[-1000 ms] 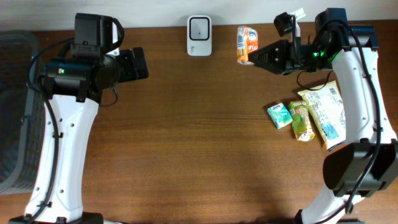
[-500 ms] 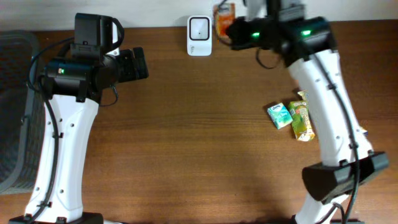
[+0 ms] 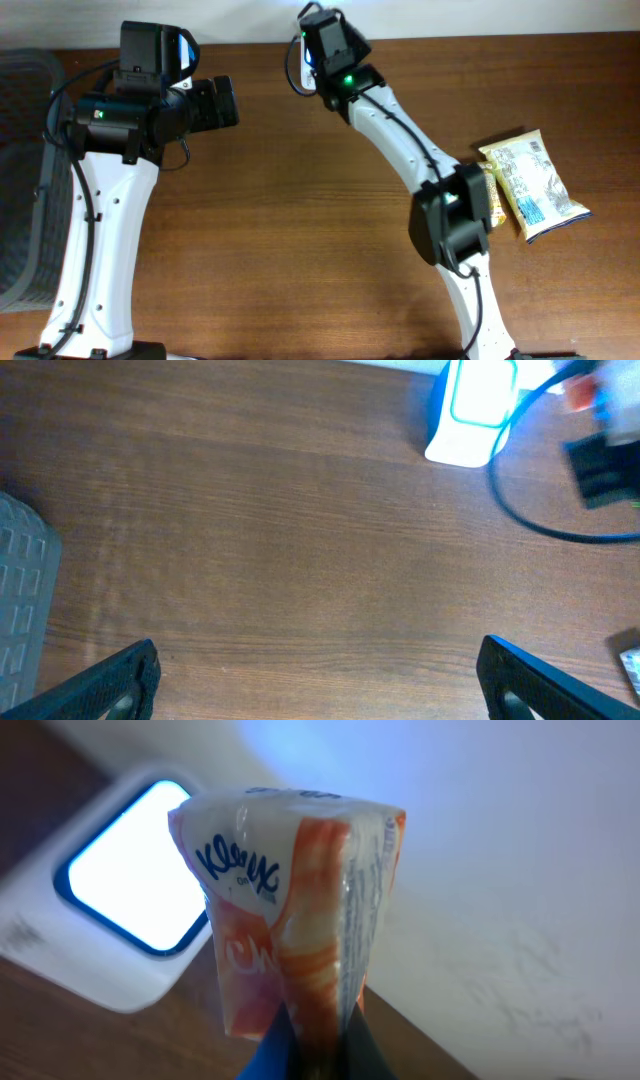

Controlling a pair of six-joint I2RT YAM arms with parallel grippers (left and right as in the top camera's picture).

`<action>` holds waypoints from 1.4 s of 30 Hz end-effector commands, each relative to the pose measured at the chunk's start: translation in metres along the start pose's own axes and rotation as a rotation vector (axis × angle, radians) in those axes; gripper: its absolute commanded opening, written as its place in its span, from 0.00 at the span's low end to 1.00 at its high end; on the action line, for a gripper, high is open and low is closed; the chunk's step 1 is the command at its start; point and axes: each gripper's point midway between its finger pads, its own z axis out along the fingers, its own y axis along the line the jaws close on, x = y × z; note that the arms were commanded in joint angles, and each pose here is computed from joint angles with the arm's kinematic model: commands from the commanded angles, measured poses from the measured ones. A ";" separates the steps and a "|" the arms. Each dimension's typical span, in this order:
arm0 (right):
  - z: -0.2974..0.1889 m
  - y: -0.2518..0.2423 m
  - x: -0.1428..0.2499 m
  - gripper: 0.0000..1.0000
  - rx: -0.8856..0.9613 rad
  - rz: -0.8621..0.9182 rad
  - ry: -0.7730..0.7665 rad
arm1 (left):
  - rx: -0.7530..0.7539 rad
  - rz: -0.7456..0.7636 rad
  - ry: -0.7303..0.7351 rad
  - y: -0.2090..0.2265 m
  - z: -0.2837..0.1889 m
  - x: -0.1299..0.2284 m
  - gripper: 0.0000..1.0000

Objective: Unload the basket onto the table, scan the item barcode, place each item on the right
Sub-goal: 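Hold the orange tissue pack in front of the scanner window, then carry the orange pack right and drop it beside the blue pack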

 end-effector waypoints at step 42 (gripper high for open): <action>-0.146 -0.013 0.043 0.04 -0.506 0.347 0.220 | -0.003 0.011 -0.020 0.001 -0.006 -0.003 0.99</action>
